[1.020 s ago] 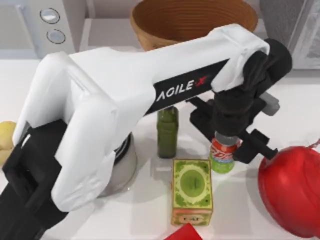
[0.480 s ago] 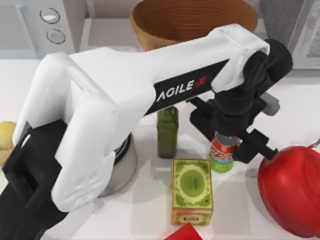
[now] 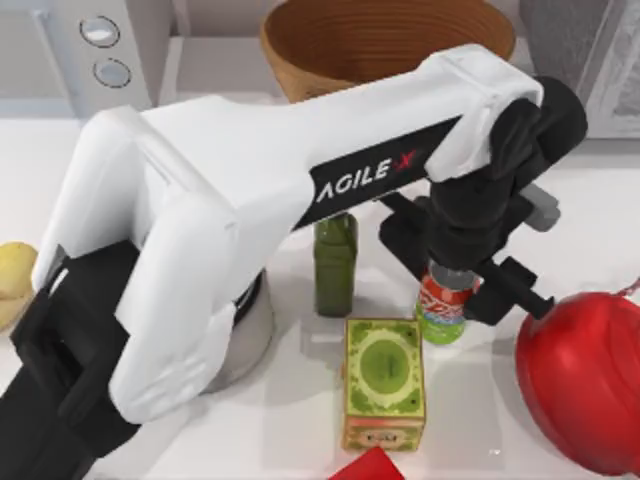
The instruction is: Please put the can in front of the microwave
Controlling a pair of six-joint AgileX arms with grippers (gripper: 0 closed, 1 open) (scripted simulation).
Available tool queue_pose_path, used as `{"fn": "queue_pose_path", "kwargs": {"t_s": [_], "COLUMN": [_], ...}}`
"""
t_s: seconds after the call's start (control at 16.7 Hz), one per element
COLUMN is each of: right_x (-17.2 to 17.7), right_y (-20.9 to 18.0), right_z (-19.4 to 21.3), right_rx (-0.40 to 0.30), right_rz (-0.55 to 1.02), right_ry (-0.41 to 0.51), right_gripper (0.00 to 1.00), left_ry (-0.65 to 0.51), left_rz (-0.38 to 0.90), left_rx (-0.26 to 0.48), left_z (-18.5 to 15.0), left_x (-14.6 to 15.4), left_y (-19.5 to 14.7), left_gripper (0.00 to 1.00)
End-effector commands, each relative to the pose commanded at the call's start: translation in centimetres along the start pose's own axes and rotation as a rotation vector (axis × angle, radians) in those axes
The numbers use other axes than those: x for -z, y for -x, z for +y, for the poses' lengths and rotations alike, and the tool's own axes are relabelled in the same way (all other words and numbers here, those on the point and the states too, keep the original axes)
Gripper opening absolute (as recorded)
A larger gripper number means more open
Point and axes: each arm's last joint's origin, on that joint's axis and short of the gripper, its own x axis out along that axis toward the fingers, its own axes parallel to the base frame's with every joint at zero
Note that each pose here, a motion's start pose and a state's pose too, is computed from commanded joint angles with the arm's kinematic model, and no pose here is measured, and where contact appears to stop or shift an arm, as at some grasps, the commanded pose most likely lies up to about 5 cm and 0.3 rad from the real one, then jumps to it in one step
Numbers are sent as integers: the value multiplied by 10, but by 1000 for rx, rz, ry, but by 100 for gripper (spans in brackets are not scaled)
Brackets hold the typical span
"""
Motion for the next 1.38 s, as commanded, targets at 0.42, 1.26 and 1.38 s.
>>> {"fn": "queue_pose_path", "kwargs": {"t_s": [0.42,1.26,1.38], "right_x": [0,0,0], "right_y": [0,0,0], "right_z": [0,0,0], "right_rx": [0,0,0], "right_rz": [0,0,0], "right_ry": [0,0,0], "right_gripper": [100,100,100], "left_ry": [-13,24,51], "left_rz": [38,-153,-218], "left_rx": [-20,23,4], "left_z": [10,53,105], "left_x": [-6,-1,14], "left_y": [10,88,121], "left_gripper": [0,0,0]}}
